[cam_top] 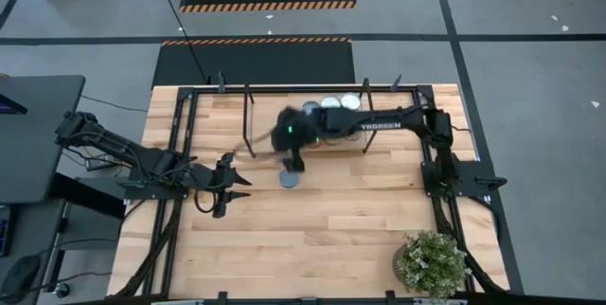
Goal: Pick and place cans onto a shelf
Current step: Put the green tuna can on the shelf
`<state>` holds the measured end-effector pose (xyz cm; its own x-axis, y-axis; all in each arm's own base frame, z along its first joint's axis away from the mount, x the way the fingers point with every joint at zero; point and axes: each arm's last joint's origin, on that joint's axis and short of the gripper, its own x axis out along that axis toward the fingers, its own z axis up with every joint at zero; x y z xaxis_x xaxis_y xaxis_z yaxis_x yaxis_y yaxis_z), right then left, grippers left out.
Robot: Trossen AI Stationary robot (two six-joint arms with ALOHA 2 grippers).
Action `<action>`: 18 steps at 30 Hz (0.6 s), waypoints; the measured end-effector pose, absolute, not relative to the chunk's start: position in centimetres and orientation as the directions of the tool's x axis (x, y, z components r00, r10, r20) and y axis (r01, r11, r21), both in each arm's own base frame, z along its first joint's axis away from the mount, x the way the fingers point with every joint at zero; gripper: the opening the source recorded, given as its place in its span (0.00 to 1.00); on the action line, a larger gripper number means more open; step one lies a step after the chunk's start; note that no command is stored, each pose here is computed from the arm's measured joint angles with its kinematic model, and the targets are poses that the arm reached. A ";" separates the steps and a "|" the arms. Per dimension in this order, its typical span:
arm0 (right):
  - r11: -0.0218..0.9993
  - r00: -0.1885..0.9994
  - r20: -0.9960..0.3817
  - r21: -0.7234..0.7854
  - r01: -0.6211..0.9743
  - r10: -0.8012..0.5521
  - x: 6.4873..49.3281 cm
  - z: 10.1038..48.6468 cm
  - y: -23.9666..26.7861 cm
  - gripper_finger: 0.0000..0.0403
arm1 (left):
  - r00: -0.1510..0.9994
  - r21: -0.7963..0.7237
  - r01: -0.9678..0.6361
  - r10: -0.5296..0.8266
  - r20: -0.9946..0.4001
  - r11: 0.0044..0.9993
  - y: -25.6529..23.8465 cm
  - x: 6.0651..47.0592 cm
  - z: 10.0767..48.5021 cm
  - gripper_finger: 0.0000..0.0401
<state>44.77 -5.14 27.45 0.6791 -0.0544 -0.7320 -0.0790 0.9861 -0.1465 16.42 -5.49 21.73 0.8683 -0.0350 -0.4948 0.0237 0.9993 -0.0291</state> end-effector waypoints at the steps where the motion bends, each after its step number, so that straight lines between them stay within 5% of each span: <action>1: 0.984 0.676 -0.737 -0.140 -0.112 -0.028 44.8 27.1 -4.2 0.93 | 0.868 -0.032 0.022 -0.035 -0.495 0.999 -5.5 16.4 21.7 0.37; 12: 0.954 0.557 -0.830 -0.184 -0.235 -0.023 45.6 19.8 2.0 0.93 | 0.869 -0.051 0.011 -0.035 -0.493 0.999 -5.5 16.4 21.7 0.37; 18: 0.956 0.551 -0.833 -0.192 -0.224 -0.038 46.8 19.1 1.7 0.94 | 0.871 -0.052 0.012 -0.036 -0.491 0.999 -5.5 16.4 21.8 0.37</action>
<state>46.84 1.65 19.08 0.5513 -0.0381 -0.8334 -0.2239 0.9555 -0.1918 16.44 -5.49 21.77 0.8705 -0.0358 -0.4908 0.0117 0.9986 -0.0521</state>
